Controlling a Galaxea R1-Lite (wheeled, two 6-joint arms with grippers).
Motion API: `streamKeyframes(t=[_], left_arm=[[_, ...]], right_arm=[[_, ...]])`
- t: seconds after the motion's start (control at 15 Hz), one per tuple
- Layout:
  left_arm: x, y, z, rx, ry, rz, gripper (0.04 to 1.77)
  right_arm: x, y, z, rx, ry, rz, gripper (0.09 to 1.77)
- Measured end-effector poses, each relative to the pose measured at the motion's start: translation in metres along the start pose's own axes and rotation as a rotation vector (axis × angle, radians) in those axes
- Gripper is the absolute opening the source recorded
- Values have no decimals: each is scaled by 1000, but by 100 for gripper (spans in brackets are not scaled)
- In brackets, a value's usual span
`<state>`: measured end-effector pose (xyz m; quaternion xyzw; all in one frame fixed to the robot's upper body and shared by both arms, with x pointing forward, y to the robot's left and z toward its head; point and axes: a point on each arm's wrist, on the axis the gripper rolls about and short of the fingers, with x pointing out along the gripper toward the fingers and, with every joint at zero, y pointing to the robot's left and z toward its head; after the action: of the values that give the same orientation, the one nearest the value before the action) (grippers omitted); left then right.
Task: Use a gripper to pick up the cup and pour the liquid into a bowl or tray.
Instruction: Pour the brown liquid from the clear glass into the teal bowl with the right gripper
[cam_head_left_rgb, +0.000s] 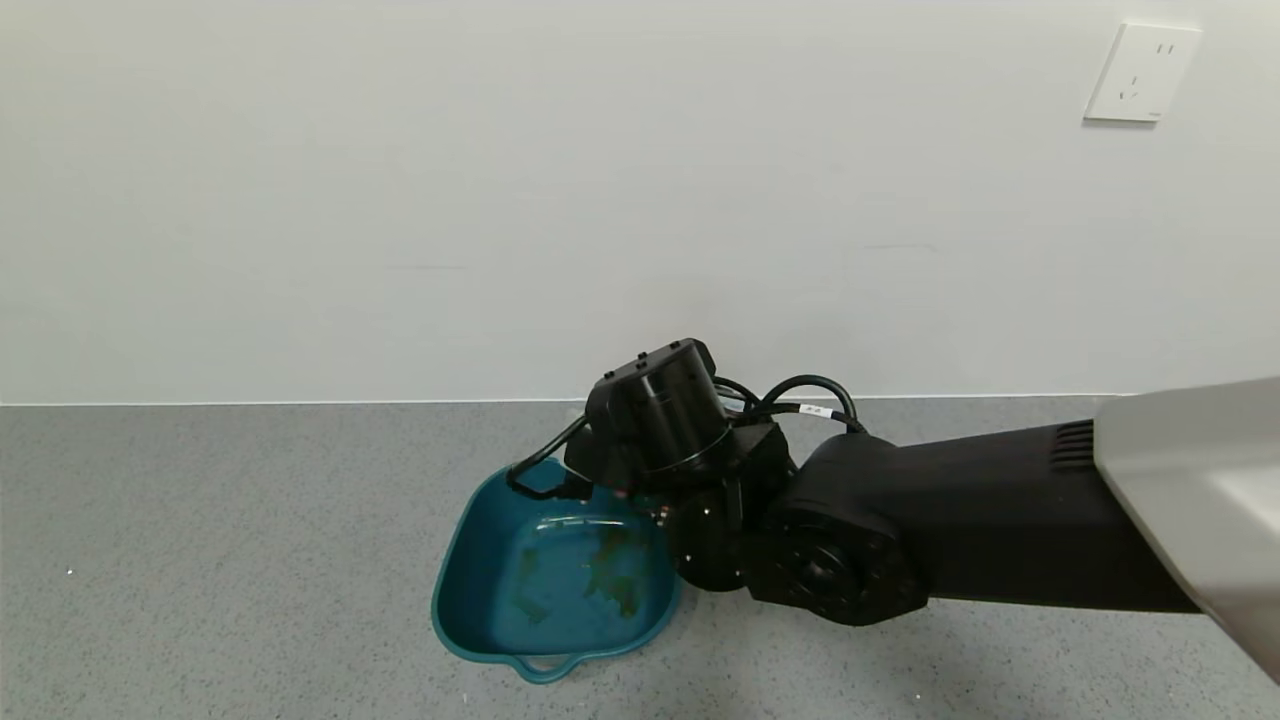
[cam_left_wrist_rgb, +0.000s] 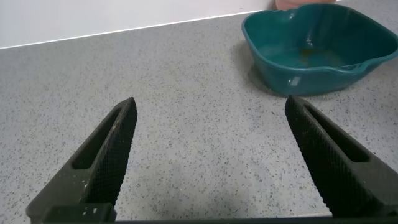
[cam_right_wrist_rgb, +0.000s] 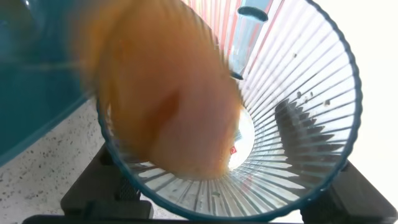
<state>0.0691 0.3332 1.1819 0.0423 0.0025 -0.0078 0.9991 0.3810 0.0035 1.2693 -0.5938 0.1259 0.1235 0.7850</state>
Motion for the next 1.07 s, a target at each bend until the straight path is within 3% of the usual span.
streamKeyframes(t=[0.33, 0.67, 1.07], left_arm=[[0, 0, 0, 0, 0, 0, 172], [0, 0, 0, 0, 0, 0, 172], [0, 0, 0, 0, 0, 0, 172]], right_arm=[[1, 1, 0, -86, 52, -39, 134], [-4, 1, 5, -172, 51, -51, 134], [-8, -11, 16, -271, 10, -137, 134]])
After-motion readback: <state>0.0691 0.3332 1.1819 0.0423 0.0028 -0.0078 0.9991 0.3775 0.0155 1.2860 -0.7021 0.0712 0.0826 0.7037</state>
